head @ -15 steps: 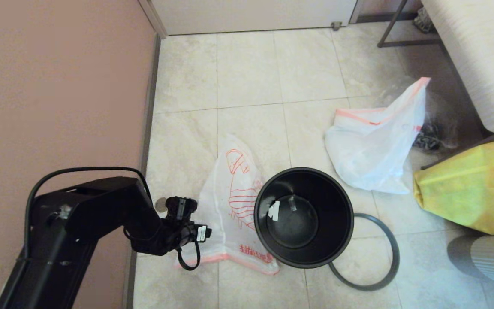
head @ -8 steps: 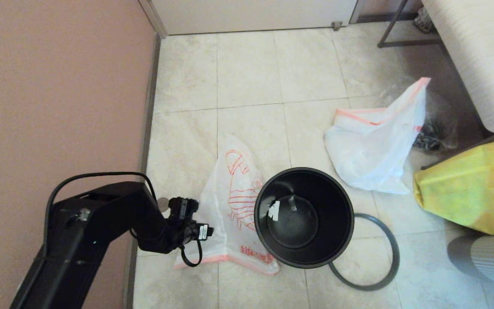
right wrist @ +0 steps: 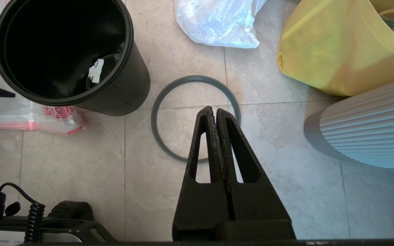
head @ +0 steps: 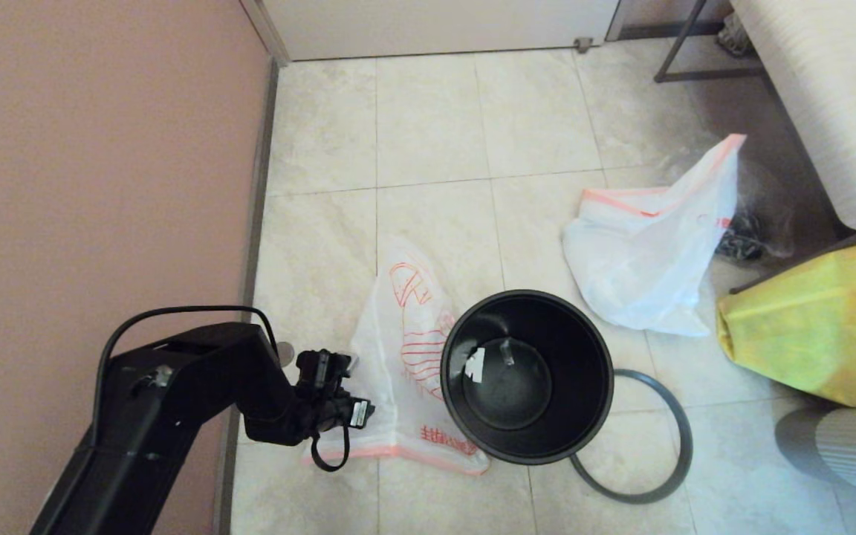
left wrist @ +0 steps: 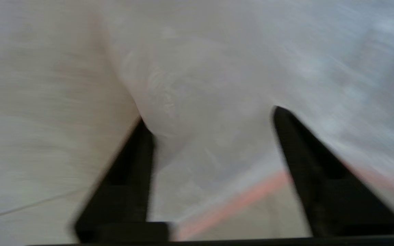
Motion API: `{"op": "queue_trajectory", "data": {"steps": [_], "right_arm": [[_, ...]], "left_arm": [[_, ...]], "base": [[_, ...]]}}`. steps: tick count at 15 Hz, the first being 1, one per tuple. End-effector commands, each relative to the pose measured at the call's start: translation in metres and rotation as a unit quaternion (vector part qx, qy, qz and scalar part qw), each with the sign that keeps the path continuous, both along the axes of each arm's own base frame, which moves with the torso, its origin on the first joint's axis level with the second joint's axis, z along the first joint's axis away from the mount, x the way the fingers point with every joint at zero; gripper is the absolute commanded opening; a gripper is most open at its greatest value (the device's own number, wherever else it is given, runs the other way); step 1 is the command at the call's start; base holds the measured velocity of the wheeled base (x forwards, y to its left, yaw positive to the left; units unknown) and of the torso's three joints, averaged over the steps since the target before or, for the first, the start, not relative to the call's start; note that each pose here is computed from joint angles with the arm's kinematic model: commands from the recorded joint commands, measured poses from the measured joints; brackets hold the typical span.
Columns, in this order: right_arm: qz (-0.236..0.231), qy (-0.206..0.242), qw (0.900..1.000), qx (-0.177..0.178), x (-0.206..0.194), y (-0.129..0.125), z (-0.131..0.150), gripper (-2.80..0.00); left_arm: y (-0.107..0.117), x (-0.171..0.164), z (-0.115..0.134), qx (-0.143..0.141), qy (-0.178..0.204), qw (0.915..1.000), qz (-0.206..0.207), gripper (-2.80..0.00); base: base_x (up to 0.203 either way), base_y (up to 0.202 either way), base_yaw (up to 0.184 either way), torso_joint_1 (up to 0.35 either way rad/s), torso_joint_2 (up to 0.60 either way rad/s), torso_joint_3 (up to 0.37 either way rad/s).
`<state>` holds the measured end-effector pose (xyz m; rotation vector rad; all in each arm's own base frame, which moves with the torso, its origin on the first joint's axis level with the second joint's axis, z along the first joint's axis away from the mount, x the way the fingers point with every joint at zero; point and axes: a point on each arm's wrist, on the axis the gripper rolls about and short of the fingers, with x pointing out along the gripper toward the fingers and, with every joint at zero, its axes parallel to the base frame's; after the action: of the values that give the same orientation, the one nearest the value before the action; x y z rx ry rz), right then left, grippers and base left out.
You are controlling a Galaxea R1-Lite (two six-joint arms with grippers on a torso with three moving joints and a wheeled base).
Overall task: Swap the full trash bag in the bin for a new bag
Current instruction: Pick up a new trash bag
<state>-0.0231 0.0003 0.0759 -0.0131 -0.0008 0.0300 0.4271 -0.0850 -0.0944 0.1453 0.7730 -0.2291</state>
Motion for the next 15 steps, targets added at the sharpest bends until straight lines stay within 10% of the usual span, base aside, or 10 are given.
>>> {"op": "queue_trajectory", "data": {"steps": [1, 12, 15], "right_arm": [[0.000, 0.000, 1.000, 0.000, 0.000, 0.000, 0.000, -2.80], [0.000, 0.000, 1.000, 0.000, 0.000, 0.000, 0.000, -2.80], [0.000, 0.000, 1.000, 0.000, 0.000, 0.000, 0.000, -2.80]], "left_arm": [[0.001, -0.006, 0.014, -0.021, 0.001, 0.9996, -0.020, -2.80], [0.000, -0.040, 0.060, -0.077, 0.041, 0.9937, -0.070, -2.80], [-0.016, -0.066, 0.085, -0.104, 0.106, 0.9844, -0.094, -2.80]], "base": [[0.000, 0.000, 0.000, 0.000, 0.00, 0.000], [0.000, 0.000, 0.000, 0.000, 0.00, 0.000], [0.000, 0.000, 0.000, 0.000, 0.00, 0.000]]}}
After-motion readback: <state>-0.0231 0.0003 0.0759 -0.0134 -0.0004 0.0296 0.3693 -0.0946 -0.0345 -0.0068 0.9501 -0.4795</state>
